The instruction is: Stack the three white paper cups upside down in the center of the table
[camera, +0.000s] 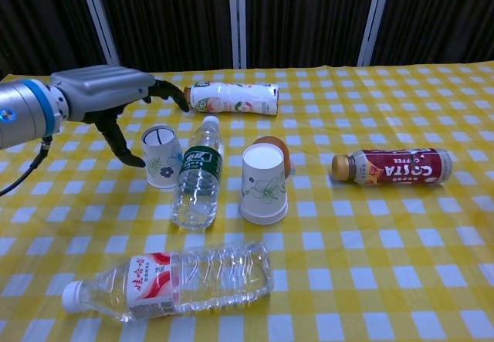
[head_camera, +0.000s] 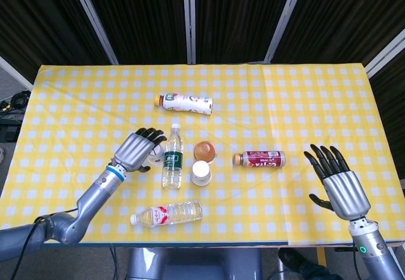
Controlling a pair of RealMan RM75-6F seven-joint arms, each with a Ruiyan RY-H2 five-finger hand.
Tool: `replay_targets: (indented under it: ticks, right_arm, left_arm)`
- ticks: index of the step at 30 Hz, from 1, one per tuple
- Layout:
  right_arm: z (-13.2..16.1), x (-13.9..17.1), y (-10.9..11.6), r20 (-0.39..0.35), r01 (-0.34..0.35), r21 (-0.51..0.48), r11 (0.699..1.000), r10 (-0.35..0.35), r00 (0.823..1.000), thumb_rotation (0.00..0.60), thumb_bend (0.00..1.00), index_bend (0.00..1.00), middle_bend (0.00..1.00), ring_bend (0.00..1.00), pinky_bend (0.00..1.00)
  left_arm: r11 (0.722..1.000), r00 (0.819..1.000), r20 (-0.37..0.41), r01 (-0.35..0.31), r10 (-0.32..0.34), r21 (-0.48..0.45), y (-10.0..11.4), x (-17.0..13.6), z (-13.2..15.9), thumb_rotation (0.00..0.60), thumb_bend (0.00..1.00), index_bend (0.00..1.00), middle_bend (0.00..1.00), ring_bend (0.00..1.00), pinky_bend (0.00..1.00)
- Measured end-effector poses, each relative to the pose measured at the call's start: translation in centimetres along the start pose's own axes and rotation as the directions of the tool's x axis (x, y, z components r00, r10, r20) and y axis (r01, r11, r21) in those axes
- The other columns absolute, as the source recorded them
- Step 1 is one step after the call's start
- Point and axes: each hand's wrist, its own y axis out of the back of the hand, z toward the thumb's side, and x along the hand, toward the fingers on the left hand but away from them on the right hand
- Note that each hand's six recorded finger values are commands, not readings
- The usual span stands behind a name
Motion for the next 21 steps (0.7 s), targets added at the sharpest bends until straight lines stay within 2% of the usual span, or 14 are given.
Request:
replay_targets:
  ticks: [7,14,17,21]
  right_arm:
    - [-0.4,-0.1,0.1,0.005,0.007,0.012,1.0,-0.007,1.0,0.6,0.0,0.0,0.0,0.0,0.0]
    - [-0.3,-0.3,0.0,0.006,0.008,0.018,1.0,-0.008,1.0,0.6,0.0,0.0,0.0,0.0,0.0]
    - [-0.3,-0.3,0.0,0.006,0.01,0.02,1.0,-0.01,1.0,0.6,0.0,0.0,0.0,0.0,0.0]
    - [-0.3,-0.3,0.0,0.006,0.012,0.023,1.0,-0.012,1.0,0.6,0.0,0.0,0.0,0.0,0.0]
  left_arm:
    - [1.0,1.0,-0.023,0.01,-0.009,0.019,-1.0,1.6,0.4,0.6,0.23,0.32,0.18,0.21,0.3]
    - [1.0,0.998,-0.056,-0.001,0.002,0.024,-1.1,1.8,-0.8,0.6,0.23,0.33,0.2,0.25,0.36]
    - [1.0,0.998,-0.062,0.0,0.0,0.009,-1.3,1.9,-1.1,0.6,0.23,0.36,0.25,0.31,0.42]
    - [1.0,0.998,-0.06,0.003,-0.003,-0.002,-1.5,2.1,-1.0,0.6,0.27,0.49,0.4,0.44,0.55]
